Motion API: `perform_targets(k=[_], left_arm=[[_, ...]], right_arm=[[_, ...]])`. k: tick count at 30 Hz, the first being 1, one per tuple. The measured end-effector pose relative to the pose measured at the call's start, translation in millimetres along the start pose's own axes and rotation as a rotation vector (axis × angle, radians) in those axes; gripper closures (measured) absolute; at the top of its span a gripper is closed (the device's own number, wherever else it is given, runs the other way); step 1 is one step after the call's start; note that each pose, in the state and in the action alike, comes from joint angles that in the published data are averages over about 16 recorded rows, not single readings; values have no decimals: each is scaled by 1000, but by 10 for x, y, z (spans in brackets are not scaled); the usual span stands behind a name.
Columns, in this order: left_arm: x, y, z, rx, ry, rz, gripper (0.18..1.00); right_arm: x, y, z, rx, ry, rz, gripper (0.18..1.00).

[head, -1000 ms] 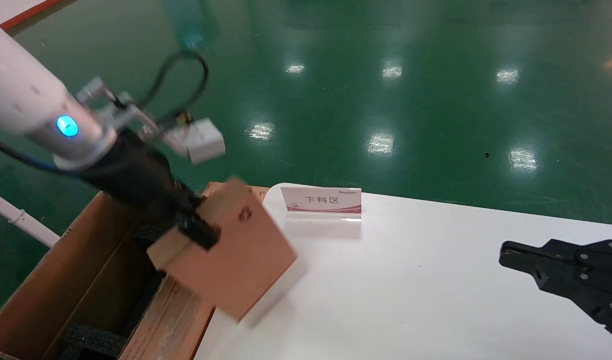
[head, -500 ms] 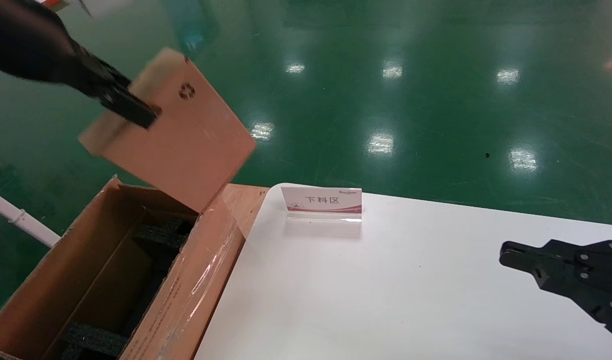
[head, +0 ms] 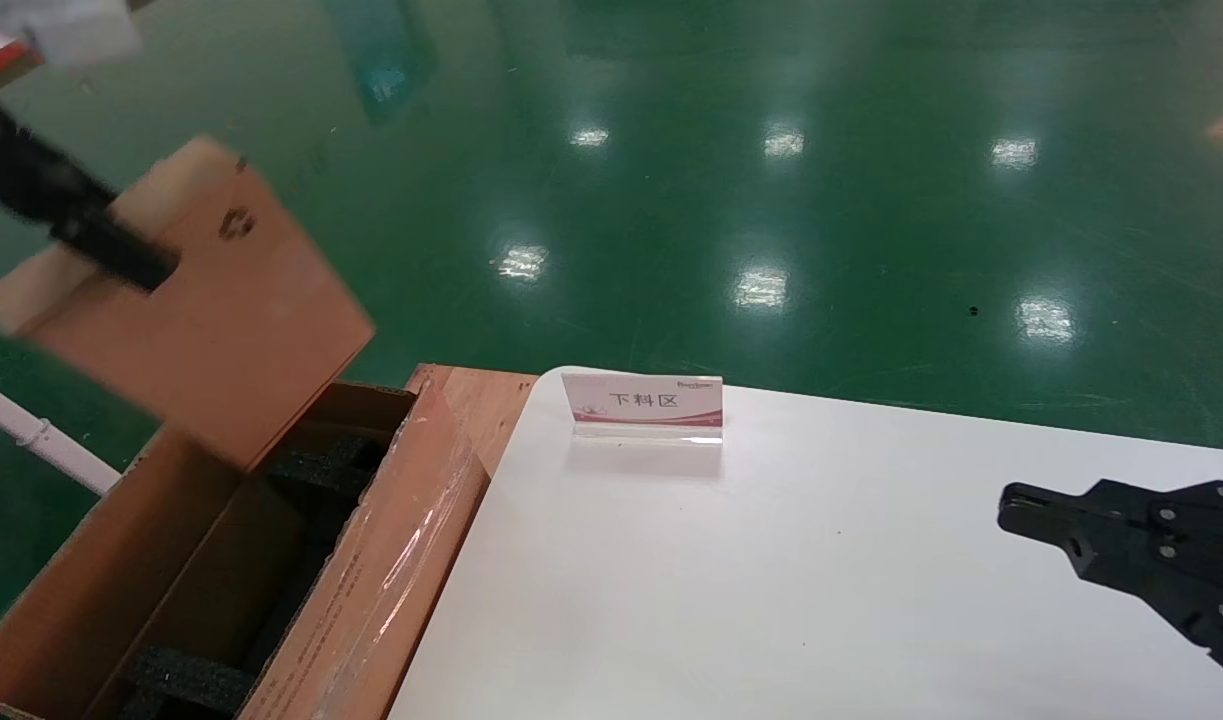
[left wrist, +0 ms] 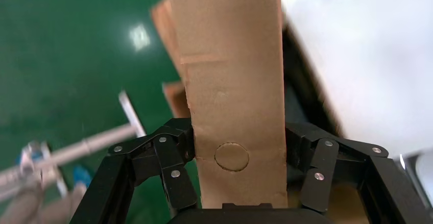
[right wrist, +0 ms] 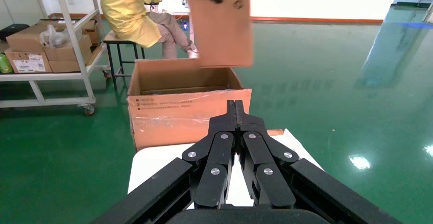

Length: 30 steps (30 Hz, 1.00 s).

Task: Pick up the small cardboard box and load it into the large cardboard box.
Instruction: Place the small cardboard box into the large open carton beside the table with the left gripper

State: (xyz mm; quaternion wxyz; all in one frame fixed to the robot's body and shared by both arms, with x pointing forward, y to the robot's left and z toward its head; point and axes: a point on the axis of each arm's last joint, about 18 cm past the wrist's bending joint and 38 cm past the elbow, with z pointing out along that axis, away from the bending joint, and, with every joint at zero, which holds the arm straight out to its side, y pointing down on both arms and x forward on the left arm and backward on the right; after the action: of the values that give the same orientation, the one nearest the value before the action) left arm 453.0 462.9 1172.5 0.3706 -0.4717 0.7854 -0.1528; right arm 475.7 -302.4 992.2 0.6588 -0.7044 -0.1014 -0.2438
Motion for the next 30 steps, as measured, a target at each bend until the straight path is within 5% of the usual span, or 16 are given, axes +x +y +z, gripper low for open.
perform_targets(k=[18, 30], left_arm=[[-110, 697, 655, -231, 14, -141, 871], [-147, 907, 1030, -273, -5, -210, 873]], right_arm=[[0, 0, 0, 0, 0, 0, 959], [0, 0, 0, 0, 0, 0, 817]])
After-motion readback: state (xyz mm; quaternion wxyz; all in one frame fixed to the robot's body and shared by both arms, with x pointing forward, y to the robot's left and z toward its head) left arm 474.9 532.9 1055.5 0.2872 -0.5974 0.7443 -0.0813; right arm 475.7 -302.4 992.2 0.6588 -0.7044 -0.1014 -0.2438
